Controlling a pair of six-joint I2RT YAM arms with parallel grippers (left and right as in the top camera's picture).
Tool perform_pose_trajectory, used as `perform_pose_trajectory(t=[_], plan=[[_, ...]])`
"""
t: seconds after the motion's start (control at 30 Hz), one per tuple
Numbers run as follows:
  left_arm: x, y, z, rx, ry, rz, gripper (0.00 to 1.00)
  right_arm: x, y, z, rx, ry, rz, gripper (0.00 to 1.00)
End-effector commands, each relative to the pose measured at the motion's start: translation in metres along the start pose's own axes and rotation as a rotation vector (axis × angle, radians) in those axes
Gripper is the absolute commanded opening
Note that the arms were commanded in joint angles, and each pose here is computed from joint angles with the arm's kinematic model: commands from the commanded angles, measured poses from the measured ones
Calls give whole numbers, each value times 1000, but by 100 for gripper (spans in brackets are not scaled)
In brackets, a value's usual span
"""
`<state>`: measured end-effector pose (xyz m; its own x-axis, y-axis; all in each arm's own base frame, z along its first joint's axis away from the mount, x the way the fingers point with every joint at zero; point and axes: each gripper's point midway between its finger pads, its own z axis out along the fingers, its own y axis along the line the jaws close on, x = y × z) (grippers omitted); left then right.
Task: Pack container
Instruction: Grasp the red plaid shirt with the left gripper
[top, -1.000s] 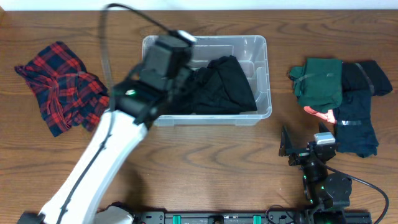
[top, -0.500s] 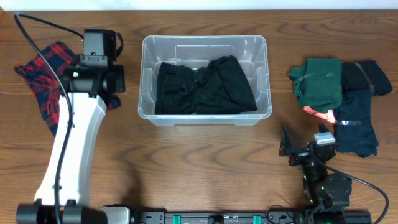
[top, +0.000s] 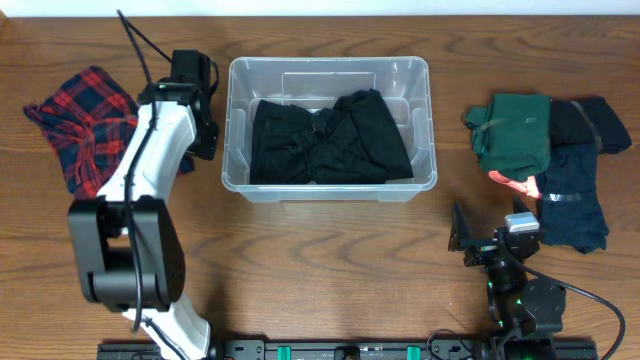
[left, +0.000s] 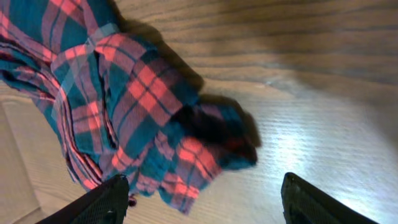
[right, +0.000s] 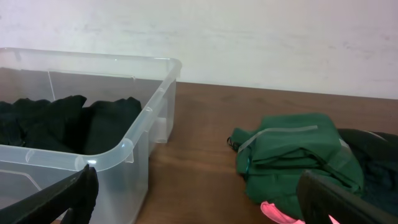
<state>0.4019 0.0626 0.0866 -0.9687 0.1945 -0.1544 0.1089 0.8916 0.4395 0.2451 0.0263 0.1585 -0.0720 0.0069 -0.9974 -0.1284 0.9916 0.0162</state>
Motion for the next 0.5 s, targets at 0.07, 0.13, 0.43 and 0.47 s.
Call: perform_pose_trajectory(t=[0.07,0.13,0.43,0.47], plan=[[-2,20,14,-96,16,-20,79,0,-2,0,6,-4,3,99],[0,24,22,-106,32,-29,79,0,-2,0,6,-4,3,99],[30,27,60,-113,180,-47,79,0,-2,0,6,-4,3,99],[31,26,62,-112,184,-49,79,0,-2,0,6,-4,3,99]])
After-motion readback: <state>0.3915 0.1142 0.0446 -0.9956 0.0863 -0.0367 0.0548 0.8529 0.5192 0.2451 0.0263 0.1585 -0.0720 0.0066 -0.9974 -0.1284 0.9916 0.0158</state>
